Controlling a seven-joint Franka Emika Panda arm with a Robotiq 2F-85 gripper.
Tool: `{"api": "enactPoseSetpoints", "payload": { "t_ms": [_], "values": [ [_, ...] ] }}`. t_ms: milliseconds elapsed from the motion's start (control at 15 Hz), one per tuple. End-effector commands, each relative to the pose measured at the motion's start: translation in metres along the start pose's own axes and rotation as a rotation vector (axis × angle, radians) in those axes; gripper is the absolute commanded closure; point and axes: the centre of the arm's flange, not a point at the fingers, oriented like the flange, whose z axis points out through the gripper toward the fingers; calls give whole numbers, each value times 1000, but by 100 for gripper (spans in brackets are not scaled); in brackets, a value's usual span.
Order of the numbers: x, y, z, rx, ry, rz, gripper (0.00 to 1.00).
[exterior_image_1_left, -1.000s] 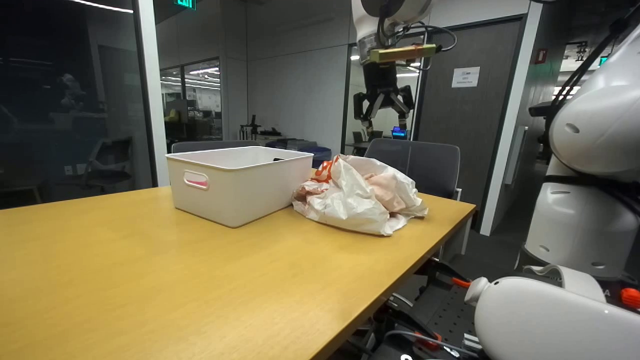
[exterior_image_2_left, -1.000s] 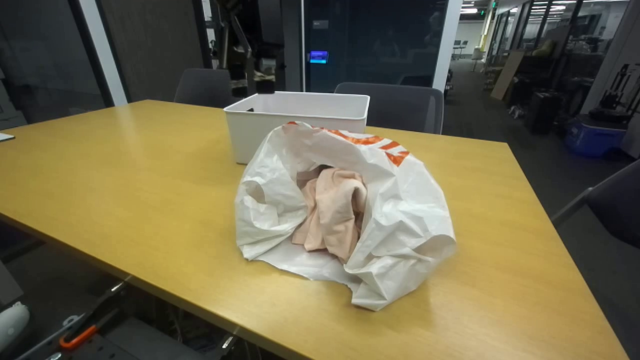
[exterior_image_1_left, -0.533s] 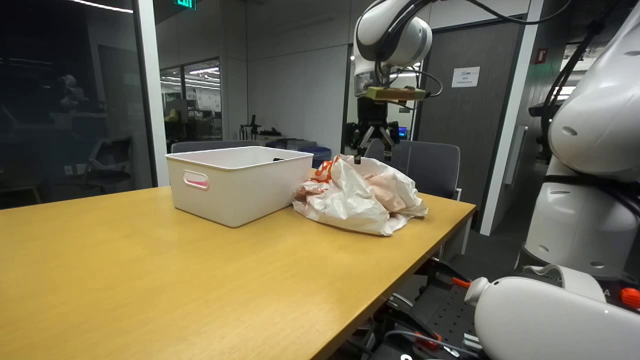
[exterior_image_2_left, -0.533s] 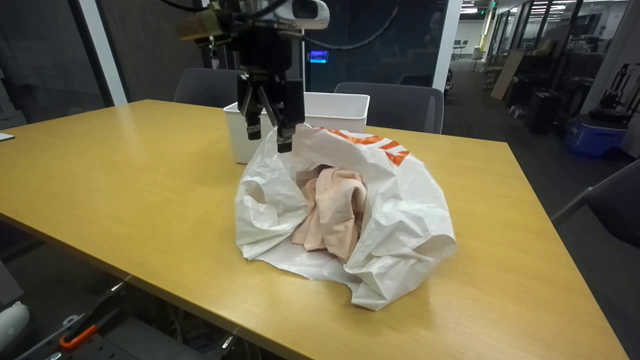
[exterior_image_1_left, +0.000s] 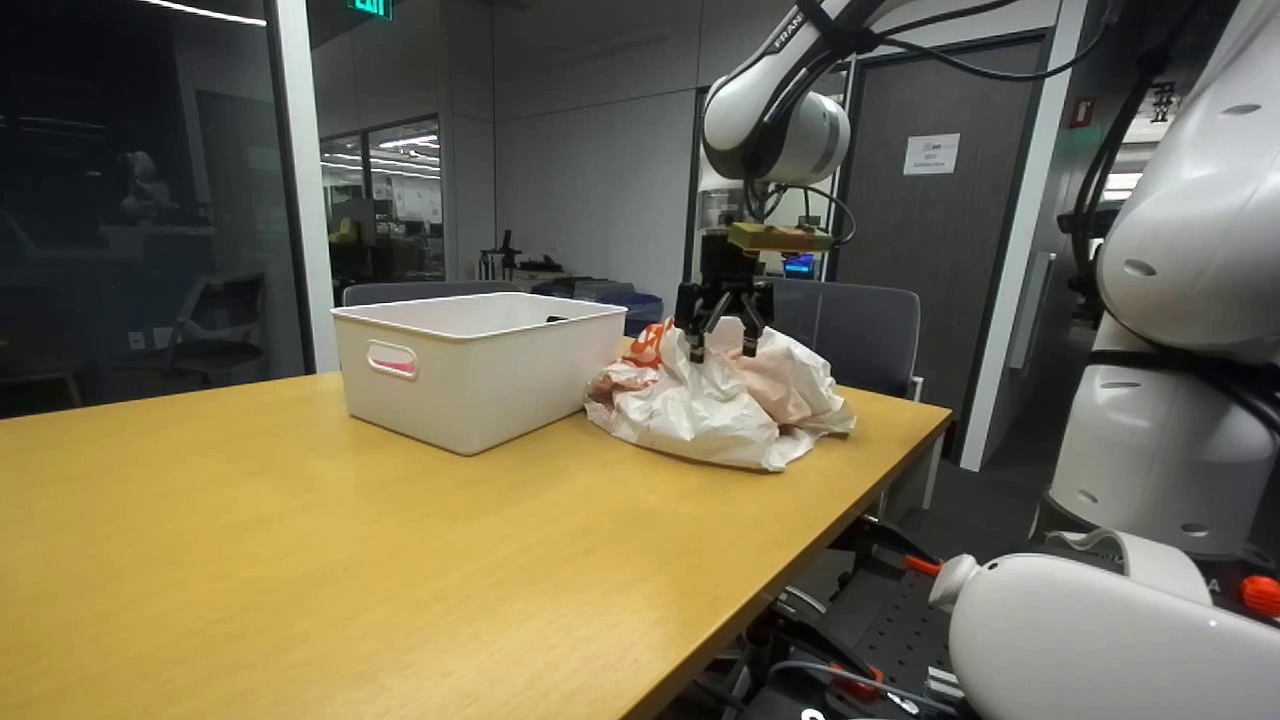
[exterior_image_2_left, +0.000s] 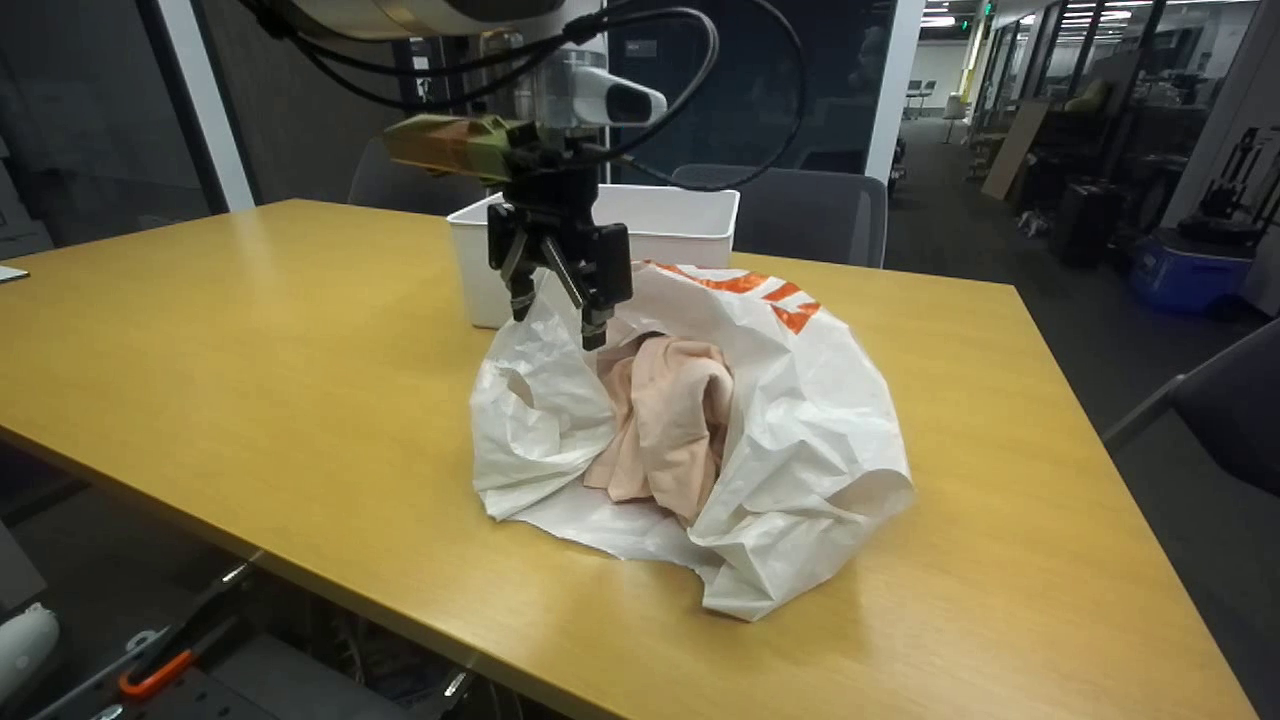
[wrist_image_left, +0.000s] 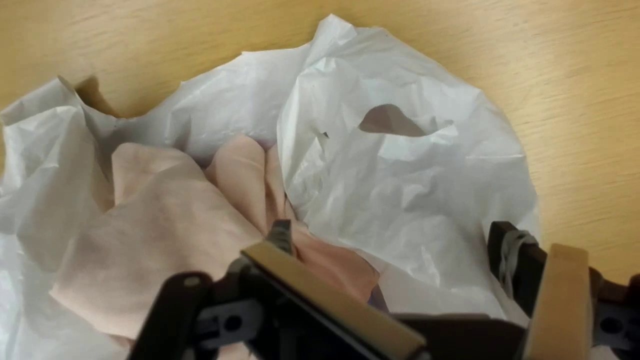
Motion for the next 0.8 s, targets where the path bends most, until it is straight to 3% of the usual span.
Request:
{"api": "enactPoseSetpoints", "payload": {
  "t_ms": [0, 133, 200, 733],
  "values": [
    [13, -2, 10, 67, 25, -80, 0],
    [15, -1, 14, 120, 24, -107, 6],
    [15, 0, 16, 141, 25, -110, 25],
    [18, 16, 20, 224, 19, -70, 88]
  ]
}}
